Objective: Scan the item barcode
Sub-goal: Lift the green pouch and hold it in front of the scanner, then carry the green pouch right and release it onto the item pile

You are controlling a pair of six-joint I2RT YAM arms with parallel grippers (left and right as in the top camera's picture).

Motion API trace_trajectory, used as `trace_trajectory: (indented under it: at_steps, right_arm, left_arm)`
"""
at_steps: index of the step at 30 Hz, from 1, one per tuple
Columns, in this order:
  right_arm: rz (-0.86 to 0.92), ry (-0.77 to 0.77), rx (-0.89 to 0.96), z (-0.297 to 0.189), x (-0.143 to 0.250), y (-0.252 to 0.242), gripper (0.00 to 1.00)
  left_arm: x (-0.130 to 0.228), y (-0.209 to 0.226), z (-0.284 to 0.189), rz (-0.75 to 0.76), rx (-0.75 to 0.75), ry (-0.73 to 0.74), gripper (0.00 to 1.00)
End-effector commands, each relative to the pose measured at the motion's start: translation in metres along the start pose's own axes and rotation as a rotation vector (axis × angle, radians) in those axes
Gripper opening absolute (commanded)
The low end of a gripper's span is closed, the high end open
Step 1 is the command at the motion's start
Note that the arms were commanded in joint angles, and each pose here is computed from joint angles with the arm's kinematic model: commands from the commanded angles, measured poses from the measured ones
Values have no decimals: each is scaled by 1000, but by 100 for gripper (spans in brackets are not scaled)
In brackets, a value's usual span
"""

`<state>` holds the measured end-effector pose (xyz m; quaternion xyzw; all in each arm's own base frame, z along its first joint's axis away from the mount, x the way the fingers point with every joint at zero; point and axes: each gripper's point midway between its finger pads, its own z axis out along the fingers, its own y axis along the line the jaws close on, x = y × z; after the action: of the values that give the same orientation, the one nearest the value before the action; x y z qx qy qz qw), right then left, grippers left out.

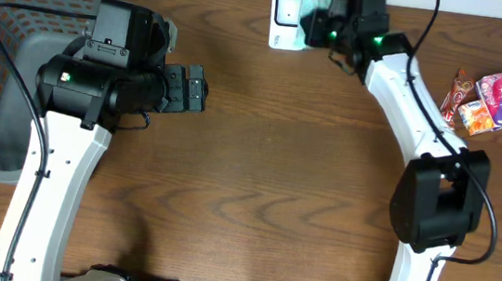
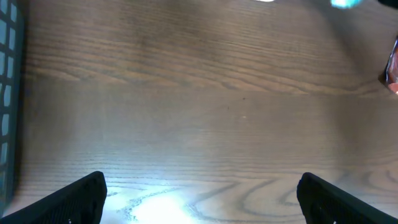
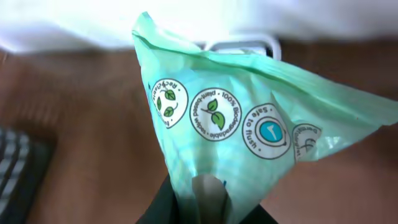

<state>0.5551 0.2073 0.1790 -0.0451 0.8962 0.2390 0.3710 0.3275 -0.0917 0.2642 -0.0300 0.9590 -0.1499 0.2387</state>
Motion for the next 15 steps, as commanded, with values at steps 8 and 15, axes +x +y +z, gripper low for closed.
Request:
trace_trajectory:
  at_steps: [8, 15]
  right_arm:
    - [-47, -202, 53, 64, -12, 8, 1]
    - [-31, -240, 106, 53, -27, -12, 1]
  left_arm:
    - [3, -1, 3, 19, 8, 16, 98]
    - [3, -1, 3, 19, 8, 16, 98]
